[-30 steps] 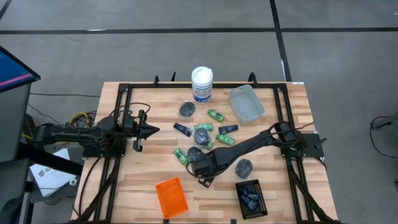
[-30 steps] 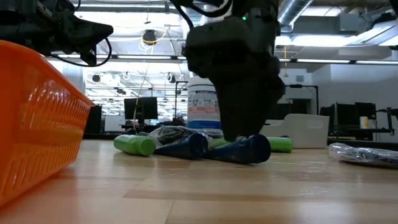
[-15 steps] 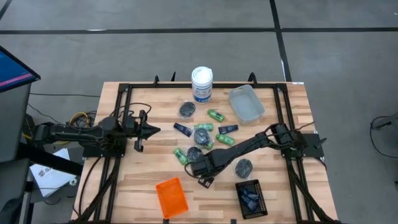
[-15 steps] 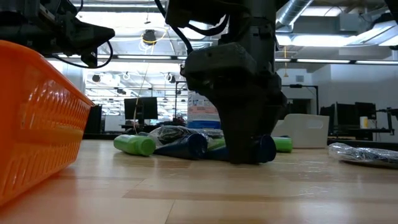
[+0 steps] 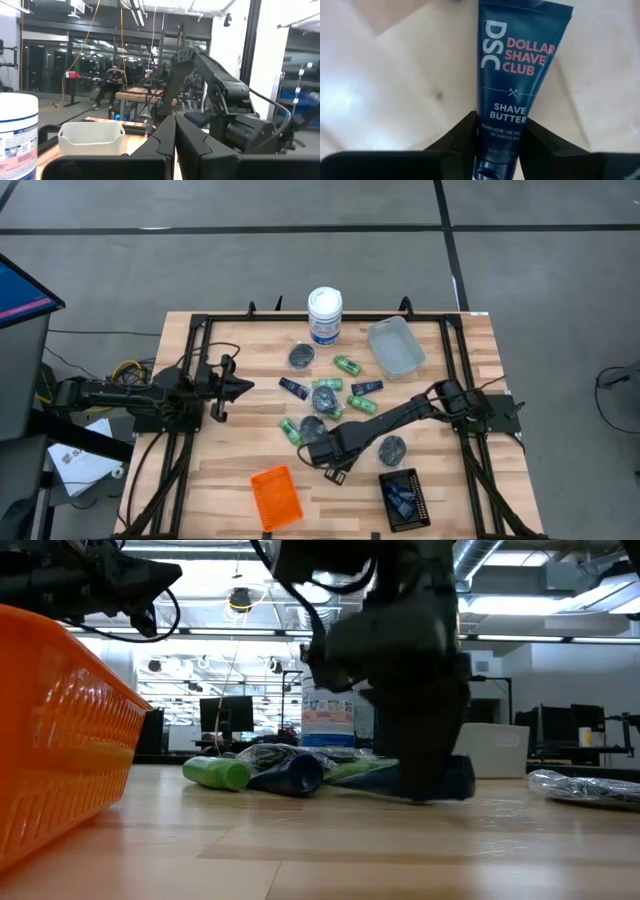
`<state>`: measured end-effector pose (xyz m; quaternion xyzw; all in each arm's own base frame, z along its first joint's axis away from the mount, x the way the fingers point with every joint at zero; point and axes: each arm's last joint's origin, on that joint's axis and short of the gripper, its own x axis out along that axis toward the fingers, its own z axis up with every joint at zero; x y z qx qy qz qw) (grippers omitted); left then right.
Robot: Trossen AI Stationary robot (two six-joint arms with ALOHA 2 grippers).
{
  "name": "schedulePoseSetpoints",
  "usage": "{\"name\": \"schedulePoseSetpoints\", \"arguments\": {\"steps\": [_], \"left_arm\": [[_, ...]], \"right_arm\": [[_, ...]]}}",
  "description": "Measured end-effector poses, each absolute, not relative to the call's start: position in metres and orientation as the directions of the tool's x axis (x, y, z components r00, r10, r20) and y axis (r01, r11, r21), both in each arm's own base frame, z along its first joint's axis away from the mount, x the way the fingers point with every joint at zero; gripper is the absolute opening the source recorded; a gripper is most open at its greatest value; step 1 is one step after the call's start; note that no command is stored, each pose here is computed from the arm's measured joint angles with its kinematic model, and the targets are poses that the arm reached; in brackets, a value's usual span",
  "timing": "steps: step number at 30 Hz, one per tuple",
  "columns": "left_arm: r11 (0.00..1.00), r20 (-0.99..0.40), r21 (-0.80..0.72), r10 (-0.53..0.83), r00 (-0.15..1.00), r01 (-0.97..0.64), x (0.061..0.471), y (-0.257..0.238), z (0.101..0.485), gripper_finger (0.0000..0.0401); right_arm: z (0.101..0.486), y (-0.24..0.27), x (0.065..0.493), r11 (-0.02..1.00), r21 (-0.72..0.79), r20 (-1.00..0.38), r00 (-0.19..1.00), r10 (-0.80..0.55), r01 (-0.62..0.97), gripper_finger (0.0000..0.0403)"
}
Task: Pick & Place Travel size toiletries
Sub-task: Put the blue shave cream into the black basket
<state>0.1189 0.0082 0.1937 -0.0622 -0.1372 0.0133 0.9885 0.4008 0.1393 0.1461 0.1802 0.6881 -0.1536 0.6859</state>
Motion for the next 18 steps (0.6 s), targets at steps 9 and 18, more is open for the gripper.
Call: {"name": "schedulePoseSetpoints", "arguments": {"steps": [9, 18], "left_arm": [[0.965, 0.424, -0.252, 0.041, 0.905, 0.075, 0.113, 0.008, 0.209, 0.0001], [0.968, 0.539, -0.219, 0.014, 0.842, 0.124, 0.102, 0.006, 0.220, 0.0001]], "right_arm": [[0.198, 0.157, 0.386, 0.903, 0.015, -0.998, 0.061, -0.013, 0.430, 0.0113], [0.252, 0.197, 0.330, 0.831, -0.013, -0.994, 0.086, -0.073, 0.556, 0.0117]]}}
